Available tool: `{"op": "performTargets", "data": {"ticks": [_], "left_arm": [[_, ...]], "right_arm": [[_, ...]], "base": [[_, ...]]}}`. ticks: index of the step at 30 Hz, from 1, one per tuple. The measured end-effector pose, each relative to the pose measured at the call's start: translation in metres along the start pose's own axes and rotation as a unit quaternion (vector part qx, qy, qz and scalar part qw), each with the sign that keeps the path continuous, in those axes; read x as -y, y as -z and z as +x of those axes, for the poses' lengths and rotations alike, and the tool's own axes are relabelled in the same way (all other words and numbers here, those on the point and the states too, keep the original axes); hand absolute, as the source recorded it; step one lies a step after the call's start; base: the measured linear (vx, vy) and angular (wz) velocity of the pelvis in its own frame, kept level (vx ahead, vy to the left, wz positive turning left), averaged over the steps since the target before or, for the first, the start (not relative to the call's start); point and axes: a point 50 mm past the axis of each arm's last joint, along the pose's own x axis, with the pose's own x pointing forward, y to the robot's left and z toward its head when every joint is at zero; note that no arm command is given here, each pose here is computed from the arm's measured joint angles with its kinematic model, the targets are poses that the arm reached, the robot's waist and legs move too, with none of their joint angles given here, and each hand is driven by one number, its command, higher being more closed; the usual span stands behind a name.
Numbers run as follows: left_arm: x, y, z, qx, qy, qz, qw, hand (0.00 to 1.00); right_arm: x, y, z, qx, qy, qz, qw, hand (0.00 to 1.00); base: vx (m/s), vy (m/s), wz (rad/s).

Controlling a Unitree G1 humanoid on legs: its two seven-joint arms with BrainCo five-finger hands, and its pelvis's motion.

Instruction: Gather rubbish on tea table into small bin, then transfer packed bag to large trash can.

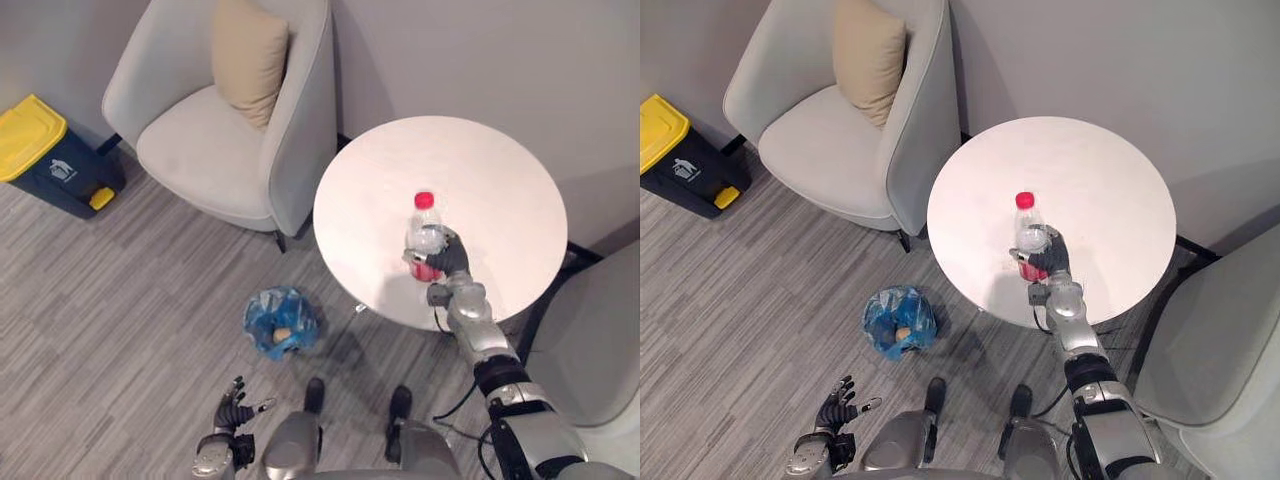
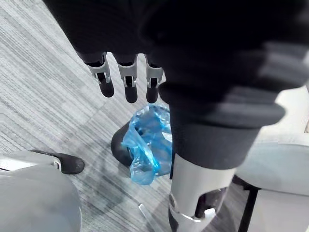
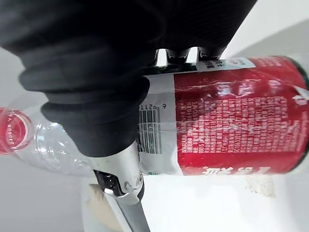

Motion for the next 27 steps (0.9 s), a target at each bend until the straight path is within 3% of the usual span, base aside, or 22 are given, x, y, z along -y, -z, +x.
{"op": "performTargets", "data": {"ticks": [8,16,27], "left_arm": [[0.002,-0.004,0.002,0.008,0.002,-0.002,1.0,0.0],[0.008,-0.003,0.001,0.008,0.003,-0.015,1.0,0.0],[0.018,0.008,-0.001,-0.011,0.011,-0.024,1.0,0.0]], "right_arm": [[0.001,-0.012,-0.006,0.035,0.001,0.012,0.999,1.0],[-0.003,-0.019,-0.054,0.102,-0.033,0.042,0.993,1.0],[-0.027,-0.017,-0.077,0.122,-0.09,-0.008,0.988,1.0]], "base": [[0.0,-0.003,0.02],[-0.03,-0.008,0.16],[0.03,0.039,0.77]]}}
